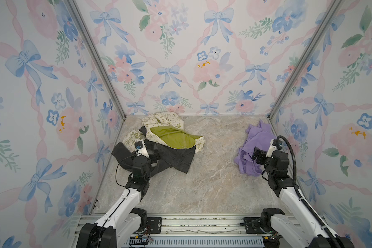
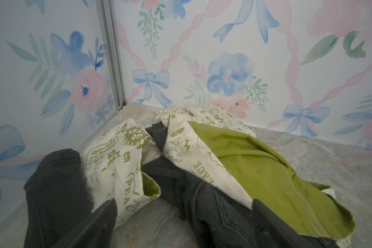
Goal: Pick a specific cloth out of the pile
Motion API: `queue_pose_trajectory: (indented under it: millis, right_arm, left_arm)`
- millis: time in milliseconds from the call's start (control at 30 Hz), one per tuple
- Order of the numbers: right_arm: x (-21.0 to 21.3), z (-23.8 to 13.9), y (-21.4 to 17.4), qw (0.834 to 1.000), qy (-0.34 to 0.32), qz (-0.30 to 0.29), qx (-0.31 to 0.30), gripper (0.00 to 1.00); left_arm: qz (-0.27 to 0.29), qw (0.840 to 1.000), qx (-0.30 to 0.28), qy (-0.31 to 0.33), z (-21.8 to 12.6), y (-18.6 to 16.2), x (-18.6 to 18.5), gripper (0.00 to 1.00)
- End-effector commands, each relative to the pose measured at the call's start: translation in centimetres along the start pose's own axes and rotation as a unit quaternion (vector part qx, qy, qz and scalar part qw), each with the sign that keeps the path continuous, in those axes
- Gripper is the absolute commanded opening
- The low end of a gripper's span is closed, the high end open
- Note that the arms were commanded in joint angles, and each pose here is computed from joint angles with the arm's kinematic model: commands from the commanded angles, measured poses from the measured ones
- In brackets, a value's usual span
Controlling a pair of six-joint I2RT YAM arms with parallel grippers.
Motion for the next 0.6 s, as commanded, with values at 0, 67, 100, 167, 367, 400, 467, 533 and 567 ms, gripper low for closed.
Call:
queue_pose_trajectory:
  millis: [0, 67, 100, 167, 367, 400, 467, 533, 567]
  right_arm:
    - [-0.3, 1.1, 0.7, 0.999, -0.014, 0.007, -0.045, 0.97]
    - [-0.2, 2.2, -0.2, 0.999, -0.016, -0.002, -0.035, 0.97]
    - [-0.3, 2.6, -0.5, 0.999, -0.020, -0.006, -0.031, 0.97]
    - [0.0, 3.7, -1.0, 0.999, -0.020, -0.018, -0.030, 0.97]
    - [1.9, 6.6, -1.8, 0.997, -0.006, -0.072, -0.016, 0.97]
    - [2.2, 7.0, -2.0, 0.997, -0.002, -0.082, -0.015, 0.97]
    - [2.9, 7.8, -2.3, 0.995, 0.004, -0.097, -0.012, 0.97]
    - [3.2, 8.3, -3.0, 0.994, 0.009, -0.107, -0.006, 0.97]
    - [3.4, 8.5, -3.4, 0.994, 0.012, -0.110, -0.006, 0.97]
  left_arm:
    - [0.023, 0.999, -0.042, 0.022, 0.2, 0.3, 0.9, 0.98]
    - [0.031, 0.999, -0.037, 0.018, 0.5, -0.9, 1.0, 0.98]
    - [0.034, 0.999, -0.035, 0.016, 0.7, -1.3, 0.9, 0.98]
    - [0.038, 0.999, -0.029, 0.014, 1.0, -2.4, 0.9, 0.98]
    - [0.035, 0.999, -0.031, -0.003, 2.4, -3.6, 0.3, 0.98]
    - [0.039, 0.999, -0.029, -0.003, 2.7, -3.8, 0.3, 0.98]
    - [0.047, 0.998, -0.029, -0.008, 3.2, -3.8, 0.2, 0.98]
    - [0.049, 0.998, -0.031, -0.019, 3.6, -3.9, 0.1, 0.98]
    - [0.047, 0.998, -0.028, -0.023, 3.7, -4.2, 0.2, 0.98]
Point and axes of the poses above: each gripper's point midway between its finger pads, its own z axis out along the fingers, its own x axis along the line the jaws close on, y = z × x, the point moved 3 cm from there along -z, back along the fingers, and after that the axes turned 2 degrees about z, right-handed, at the moved point
